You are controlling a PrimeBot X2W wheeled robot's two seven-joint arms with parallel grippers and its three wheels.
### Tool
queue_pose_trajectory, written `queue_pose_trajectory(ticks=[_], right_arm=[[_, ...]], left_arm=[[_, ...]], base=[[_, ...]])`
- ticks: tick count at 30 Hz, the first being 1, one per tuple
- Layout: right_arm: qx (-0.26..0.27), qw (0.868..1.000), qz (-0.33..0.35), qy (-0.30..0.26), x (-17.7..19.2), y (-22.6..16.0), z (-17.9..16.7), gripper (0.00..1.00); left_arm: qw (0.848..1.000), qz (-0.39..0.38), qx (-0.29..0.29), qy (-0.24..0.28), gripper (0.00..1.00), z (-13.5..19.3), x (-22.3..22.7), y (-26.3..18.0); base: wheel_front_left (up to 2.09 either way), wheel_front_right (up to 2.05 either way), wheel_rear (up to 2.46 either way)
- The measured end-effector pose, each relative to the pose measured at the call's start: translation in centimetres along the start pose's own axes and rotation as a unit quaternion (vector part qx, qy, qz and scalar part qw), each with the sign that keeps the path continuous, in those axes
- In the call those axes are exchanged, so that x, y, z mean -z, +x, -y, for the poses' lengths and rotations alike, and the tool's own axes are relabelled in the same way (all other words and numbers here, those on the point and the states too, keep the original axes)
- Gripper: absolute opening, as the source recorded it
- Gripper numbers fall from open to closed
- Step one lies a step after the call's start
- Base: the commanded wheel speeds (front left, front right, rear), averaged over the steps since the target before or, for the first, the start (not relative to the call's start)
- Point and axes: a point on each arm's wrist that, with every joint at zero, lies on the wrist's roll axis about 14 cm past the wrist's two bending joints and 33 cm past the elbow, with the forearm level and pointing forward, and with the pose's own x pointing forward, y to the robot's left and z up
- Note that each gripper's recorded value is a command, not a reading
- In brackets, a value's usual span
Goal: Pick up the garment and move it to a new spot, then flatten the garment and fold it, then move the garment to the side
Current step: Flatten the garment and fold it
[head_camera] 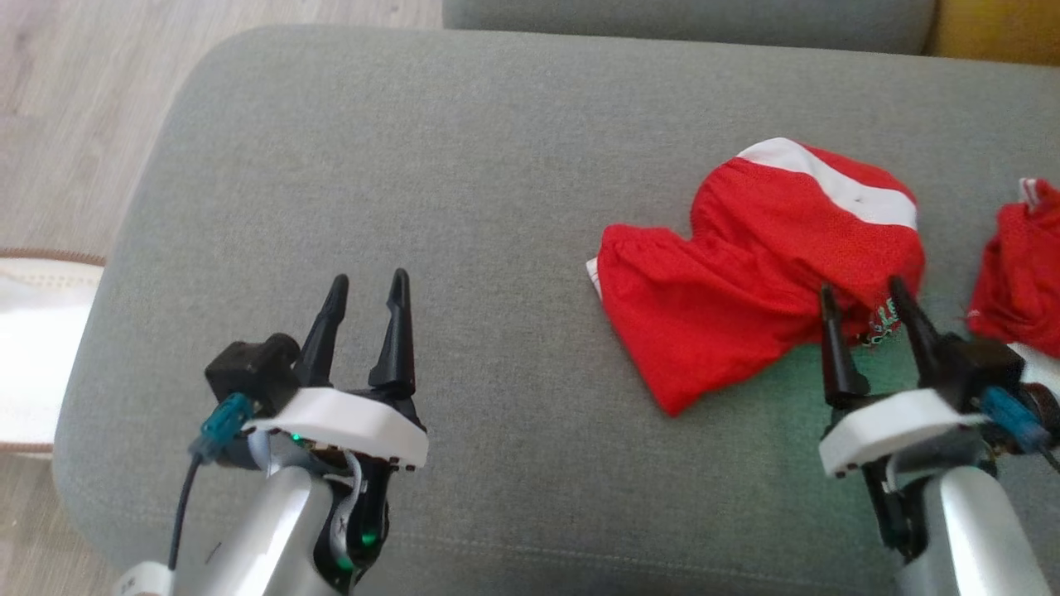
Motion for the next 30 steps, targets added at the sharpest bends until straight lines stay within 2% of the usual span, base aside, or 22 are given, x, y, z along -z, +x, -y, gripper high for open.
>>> queue_pose_trajectory(ticks=[6, 13, 14, 15, 20, 25, 30], right_arm=[[-0.02, 0.998, -0.045, -0.04, 1.9, 2.4, -1.1, 1.0], [-0.014, 0.994, -0.09, -0.067, 4.4, 4.4, -0.3, 1.0], [-0.014, 0.993, -0.096, -0.065, 4.7, 4.7, -0.2, 0.42], [-0.016, 0.993, -0.099, -0.065, 4.8, 4.9, -0.3, 0.0], [-0.007, 0.995, -0.063, -0.08, 2.1, 6.4, 0.8, 0.0], [0.011, 0.996, 0.022, -0.089, -3.8, 6.9, 2.9, 0.0], [0.016, 0.99, 0.104, -0.092, -9.8, 5.8, 3.4, 0.0]], left_arm=[[1.0, -0.017, -0.009, -0.003, 1.0, -0.6, 1.4, 0.0], [0.999, -0.024, -0.02, -0.005, 1.0, -1.5, 2.1, 0.7], [0.999, -0.028, -0.019, -0.006, 1.0, -1.5, 2.4, 0.7], [0.999, -0.032, -0.019, -0.006, 1.0, -1.5, 2.7, 0.7], [0.999, -0.03, -0.014, -0.004, 1.0, -1.1, 2.7, 1.2], [1.0, -0.012, -0.007, -0.005, 1.0, -0.7, 1.5, 1.5], [1.0, 0.001, -0.004, -0.007, 1.0, -0.4, 0.6, 1.2]], base=[[0.0, 0.0, 0.0], [0.0, 0.0, 0.0], [0.0, 0.0, 0.0], [0.0, 0.0, 0.0], [0.0, 0.0, 0.0], [0.0, 0.0, 0.0], [0.0, 0.0, 0.0]])
